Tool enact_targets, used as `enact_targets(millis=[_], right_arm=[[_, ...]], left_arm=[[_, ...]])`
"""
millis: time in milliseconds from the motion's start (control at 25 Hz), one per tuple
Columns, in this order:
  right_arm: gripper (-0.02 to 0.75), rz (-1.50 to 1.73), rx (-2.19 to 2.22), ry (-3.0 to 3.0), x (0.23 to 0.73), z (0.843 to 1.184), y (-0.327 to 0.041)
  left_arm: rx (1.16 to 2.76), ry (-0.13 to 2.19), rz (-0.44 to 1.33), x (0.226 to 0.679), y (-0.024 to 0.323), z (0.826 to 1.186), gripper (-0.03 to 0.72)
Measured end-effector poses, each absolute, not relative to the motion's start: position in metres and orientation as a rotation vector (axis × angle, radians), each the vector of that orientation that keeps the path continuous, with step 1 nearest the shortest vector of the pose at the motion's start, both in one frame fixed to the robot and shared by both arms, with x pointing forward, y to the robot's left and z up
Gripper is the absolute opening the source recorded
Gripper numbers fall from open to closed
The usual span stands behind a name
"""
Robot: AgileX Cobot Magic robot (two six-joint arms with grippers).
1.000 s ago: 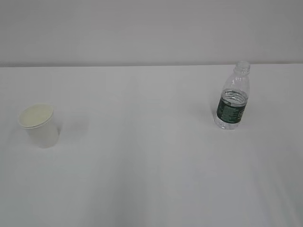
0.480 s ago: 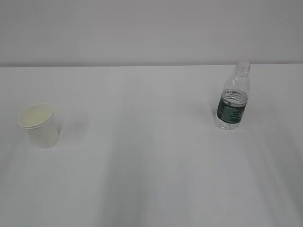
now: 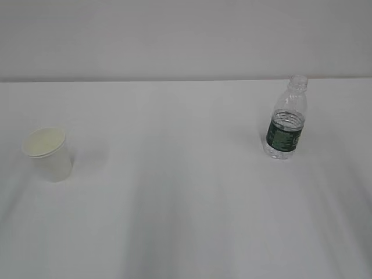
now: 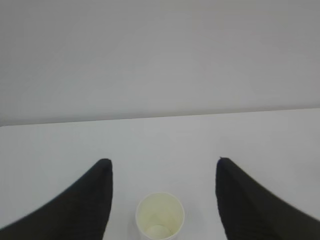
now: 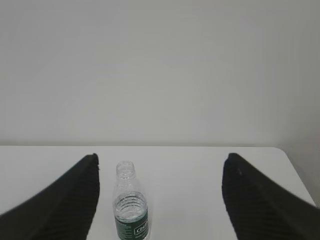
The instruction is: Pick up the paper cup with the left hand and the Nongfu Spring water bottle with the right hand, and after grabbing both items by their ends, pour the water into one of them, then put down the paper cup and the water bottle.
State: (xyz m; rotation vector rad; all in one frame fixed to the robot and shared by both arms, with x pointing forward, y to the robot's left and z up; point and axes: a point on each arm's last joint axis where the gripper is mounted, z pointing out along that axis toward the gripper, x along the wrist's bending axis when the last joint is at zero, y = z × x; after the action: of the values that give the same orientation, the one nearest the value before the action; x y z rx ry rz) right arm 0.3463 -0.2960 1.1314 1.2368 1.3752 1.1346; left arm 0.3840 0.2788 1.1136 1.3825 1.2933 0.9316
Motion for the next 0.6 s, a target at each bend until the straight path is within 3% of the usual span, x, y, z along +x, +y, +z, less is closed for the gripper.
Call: enact_targets(millis=[360,600], right_arm=[[0.573,1.151,1.202,1.406,0.364,1.13,-0.294],[0.563,1.159,1.23,1.382,0.376,1.128,-0.296]], left_arm=[[1.353,1.267,0.95,0.413,0.274,1.108,0.52],[1.439,1.206,0.921,0.433,0.257,1.095,0.52]])
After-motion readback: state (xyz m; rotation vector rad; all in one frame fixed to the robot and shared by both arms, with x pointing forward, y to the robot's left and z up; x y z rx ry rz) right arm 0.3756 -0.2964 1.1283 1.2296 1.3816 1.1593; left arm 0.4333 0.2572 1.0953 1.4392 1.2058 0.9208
